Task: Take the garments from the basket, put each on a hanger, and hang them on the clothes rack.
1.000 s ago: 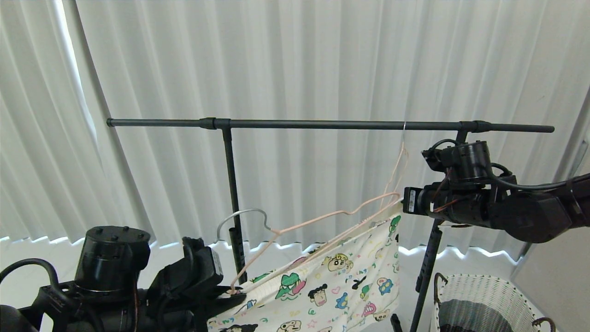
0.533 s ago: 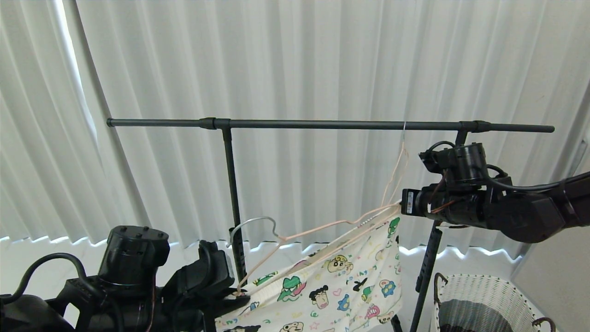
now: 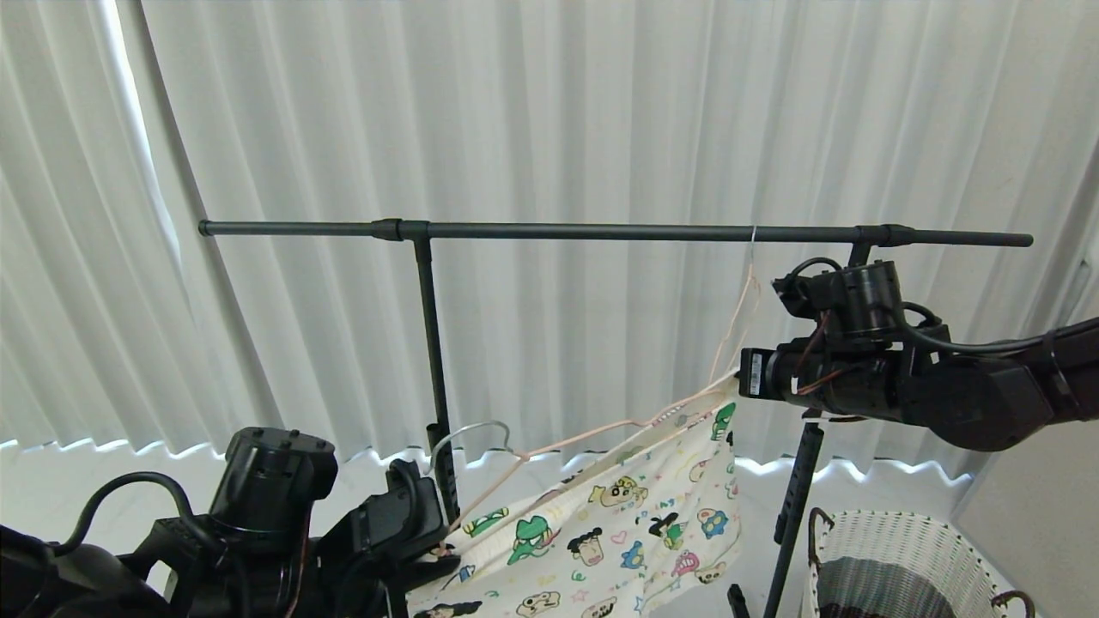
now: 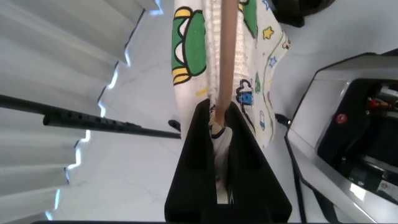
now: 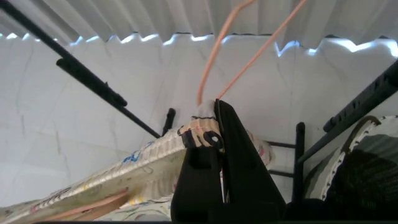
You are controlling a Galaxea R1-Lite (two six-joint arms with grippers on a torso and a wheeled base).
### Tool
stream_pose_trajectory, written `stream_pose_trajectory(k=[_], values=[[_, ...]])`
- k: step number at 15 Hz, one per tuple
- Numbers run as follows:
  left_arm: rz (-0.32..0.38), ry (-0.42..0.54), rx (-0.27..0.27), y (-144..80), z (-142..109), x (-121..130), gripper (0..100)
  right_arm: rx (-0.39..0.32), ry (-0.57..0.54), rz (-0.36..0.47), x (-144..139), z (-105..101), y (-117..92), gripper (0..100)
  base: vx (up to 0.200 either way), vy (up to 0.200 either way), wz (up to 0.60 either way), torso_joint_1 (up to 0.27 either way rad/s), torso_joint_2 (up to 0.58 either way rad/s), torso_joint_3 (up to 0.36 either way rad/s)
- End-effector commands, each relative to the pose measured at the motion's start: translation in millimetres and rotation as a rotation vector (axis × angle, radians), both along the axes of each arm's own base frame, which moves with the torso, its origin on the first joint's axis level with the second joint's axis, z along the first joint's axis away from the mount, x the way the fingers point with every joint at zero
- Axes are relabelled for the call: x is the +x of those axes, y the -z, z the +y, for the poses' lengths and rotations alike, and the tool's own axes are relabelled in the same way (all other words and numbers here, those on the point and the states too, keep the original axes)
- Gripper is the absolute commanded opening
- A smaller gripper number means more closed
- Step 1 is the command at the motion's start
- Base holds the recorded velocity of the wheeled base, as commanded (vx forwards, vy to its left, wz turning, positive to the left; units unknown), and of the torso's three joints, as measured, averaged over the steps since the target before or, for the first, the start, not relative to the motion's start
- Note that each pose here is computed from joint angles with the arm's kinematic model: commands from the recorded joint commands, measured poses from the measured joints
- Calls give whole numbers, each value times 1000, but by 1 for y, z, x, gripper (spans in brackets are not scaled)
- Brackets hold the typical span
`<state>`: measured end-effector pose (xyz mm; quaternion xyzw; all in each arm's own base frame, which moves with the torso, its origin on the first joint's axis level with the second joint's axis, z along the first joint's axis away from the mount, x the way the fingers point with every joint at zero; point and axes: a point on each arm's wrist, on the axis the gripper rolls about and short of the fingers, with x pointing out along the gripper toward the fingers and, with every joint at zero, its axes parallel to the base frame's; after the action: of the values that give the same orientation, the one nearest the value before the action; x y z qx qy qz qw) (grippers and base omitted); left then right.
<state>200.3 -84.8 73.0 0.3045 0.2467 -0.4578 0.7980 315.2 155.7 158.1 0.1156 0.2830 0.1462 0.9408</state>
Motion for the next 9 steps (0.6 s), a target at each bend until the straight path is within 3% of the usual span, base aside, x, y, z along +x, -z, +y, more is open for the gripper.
stream_pose_trajectory(k=[1, 9], values=[[39, -1, 19, 9, -1, 3, 0, 6, -25, -10, -7, 6, -5, 0, 0, 0, 0, 0, 0, 0], [44, -53, 114, 21, -7, 13, 0, -111, -211, -26, -37, 37, -9, 0, 0, 0, 0, 0, 0, 0]])
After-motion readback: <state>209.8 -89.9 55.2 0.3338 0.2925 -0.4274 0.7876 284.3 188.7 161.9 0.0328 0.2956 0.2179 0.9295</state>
